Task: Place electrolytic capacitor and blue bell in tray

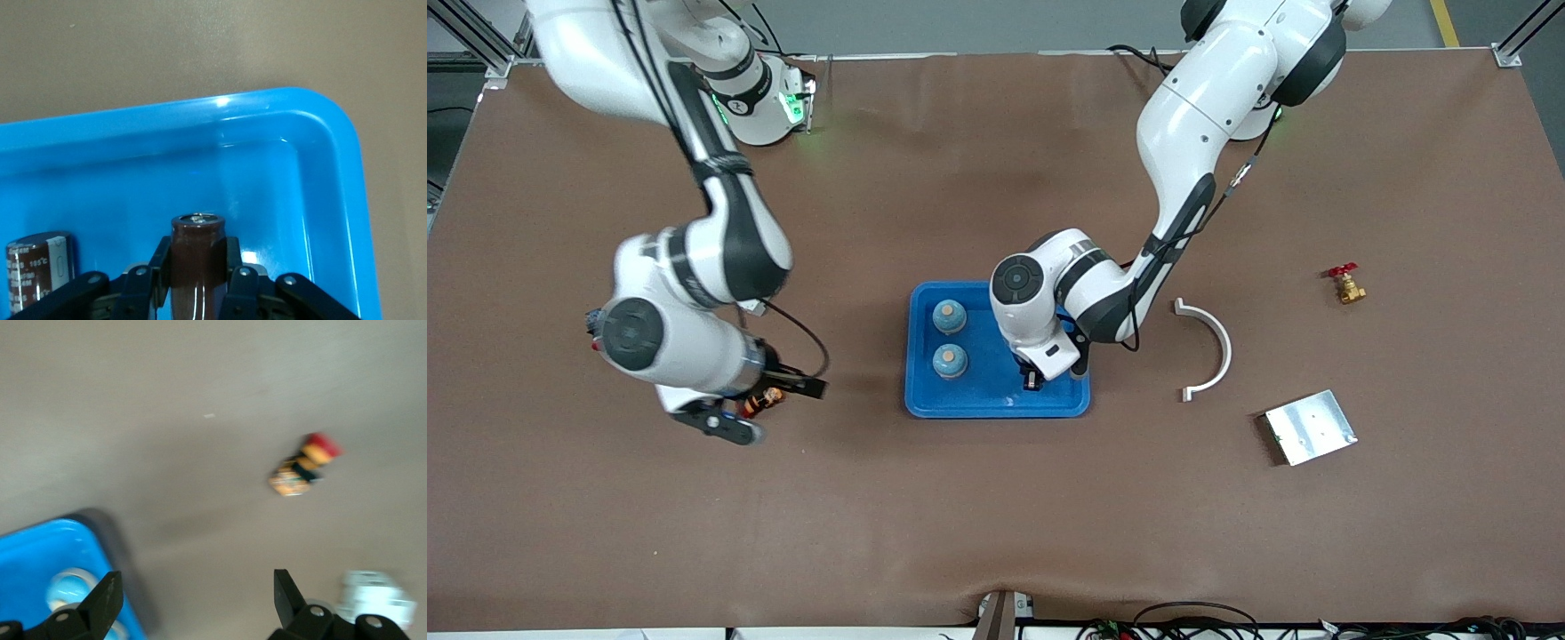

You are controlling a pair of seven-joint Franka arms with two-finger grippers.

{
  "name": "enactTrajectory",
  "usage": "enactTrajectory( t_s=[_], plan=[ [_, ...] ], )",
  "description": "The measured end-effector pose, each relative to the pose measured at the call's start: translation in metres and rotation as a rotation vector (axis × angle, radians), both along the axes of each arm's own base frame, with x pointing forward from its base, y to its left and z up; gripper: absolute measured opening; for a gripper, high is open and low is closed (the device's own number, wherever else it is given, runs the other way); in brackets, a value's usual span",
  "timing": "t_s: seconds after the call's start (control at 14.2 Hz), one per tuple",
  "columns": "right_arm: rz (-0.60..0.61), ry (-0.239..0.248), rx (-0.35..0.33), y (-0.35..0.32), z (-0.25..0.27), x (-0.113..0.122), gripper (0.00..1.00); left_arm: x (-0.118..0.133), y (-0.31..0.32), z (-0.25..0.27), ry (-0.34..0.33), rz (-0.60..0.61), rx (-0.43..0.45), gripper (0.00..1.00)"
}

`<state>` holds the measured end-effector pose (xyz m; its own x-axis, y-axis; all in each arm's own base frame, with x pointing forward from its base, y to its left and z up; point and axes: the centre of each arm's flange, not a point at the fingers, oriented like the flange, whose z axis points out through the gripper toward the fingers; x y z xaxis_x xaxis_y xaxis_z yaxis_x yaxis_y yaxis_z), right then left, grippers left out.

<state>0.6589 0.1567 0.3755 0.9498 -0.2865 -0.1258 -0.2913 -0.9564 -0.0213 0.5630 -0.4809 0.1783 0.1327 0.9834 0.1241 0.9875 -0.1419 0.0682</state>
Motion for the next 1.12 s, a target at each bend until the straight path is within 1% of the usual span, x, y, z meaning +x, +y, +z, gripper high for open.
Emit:
enactTrajectory(
  t_s=[0.07,0.21,0.28,0.42,0.49,0.56,0.7,0.77,0.98,1.12],
  plan=[
    [0.030,0.006,-0.011,-0.026,0.019,-0.004,1.00,0.000,0.000,0.000,0.000,0.000,0.000,0.35],
    [0.082,-0.002,-0.005,-0.077,0.062,-0.013,1.00,0.000,0.000,0.000,-0.001,0.000,0.000,0.36],
    [0.108,-0.008,0.003,-0.104,0.084,-0.018,1.00,0.000,-0.001,0.001,-0.002,-0.001,-0.001,0.41],
    [0.153,-0.013,0.021,-0.153,0.125,-0.034,1.00,0.001,-0.002,0.004,-0.008,-0.001,-0.006,0.60],
    [0.161,-0.015,0.027,-0.169,0.143,-0.042,1.00,0.004,-0.004,0.010,-0.016,0.000,-0.011,0.71],
    [0.159,-0.022,0.029,-0.181,0.159,-0.048,1.00,0.006,-0.004,0.017,-0.021,0.001,-0.012,0.80],
    [0.164,-0.055,0.013,-0.198,0.187,-0.059,1.00,0.007,-0.003,0.034,-0.012,-0.020,0.012,0.98],
    [0.183,-0.070,-0.003,-0.204,0.198,-0.064,1.00,0.007,-0.001,0.044,-0.005,-0.043,0.028,1.00],
    [0.219,-0.099,-0.064,-0.211,0.228,-0.072,1.00,0.008,0.004,0.074,0.010,-0.151,0.063,1.00],
    [0.219,-0.107,-0.077,-0.212,0.242,-0.074,1.00,0.012,0.008,0.094,0.011,-0.274,0.073,1.00]
  ],
)
